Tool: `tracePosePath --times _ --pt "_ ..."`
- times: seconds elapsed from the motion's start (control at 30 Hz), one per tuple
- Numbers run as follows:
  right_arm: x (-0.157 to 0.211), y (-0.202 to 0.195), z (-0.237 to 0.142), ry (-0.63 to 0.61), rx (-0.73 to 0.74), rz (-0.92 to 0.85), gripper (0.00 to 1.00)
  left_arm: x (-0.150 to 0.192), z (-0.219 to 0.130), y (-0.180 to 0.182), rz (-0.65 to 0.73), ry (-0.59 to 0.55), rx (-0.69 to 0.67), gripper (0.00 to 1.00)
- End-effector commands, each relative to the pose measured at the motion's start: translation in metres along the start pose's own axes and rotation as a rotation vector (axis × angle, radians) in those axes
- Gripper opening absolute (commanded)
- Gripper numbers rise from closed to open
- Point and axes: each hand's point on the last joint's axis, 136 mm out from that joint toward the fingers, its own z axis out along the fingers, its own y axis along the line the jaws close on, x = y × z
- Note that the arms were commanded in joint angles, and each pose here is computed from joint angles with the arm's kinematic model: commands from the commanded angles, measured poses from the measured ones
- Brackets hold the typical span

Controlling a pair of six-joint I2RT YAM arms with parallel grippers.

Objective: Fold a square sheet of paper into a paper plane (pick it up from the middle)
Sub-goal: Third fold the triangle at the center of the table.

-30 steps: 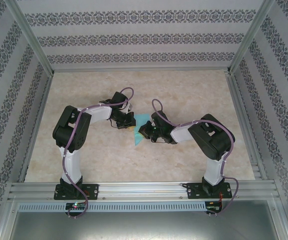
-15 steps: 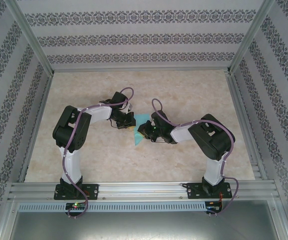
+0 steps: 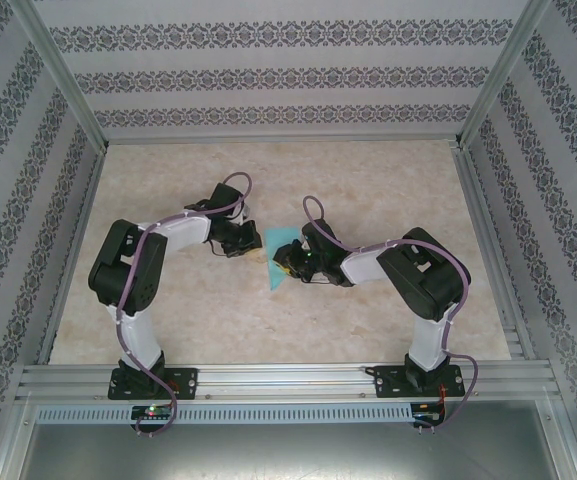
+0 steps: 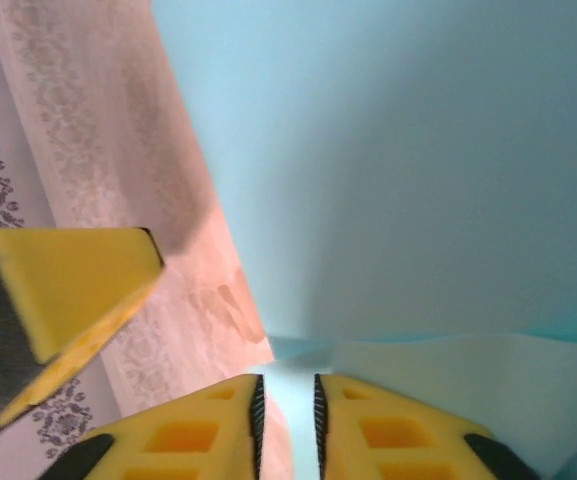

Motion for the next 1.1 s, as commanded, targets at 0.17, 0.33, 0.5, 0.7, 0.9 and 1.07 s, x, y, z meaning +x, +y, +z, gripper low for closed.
tracePosePath --times 0.17,0.33,0.5,0.7,0.9,1.07 --pt "0.006 -0.039 0.002 0.009 0.140 0.031 0.03 0.023 -0.003 -0.026 0.121 0.047 0.077 0.03" --pt "0.006 -0.041 0.001 0.010 0.152 0.027 0.00 0.036 0.006 -0.026 0.131 0.088 0.072 0.00" --pt "0.005 -0.041 0.001 0.010 0.152 0.027 0.00 0.043 0.013 -0.025 0.131 0.122 0.068 0.00" --pt "0.005 -0.041 0.002 0.007 0.152 0.028 0.00 0.052 0.019 -0.017 0.131 0.149 0.040 0.00" --pt "0.006 -0.042 0.001 0.009 0.154 0.030 0.00 0.055 0.026 -0.008 0.124 0.163 0.009 0.00" --pt "0.005 -0.041 0.001 0.008 0.151 0.030 0.00 0.058 0.030 -0.006 0.126 0.176 -0.001 0.00"
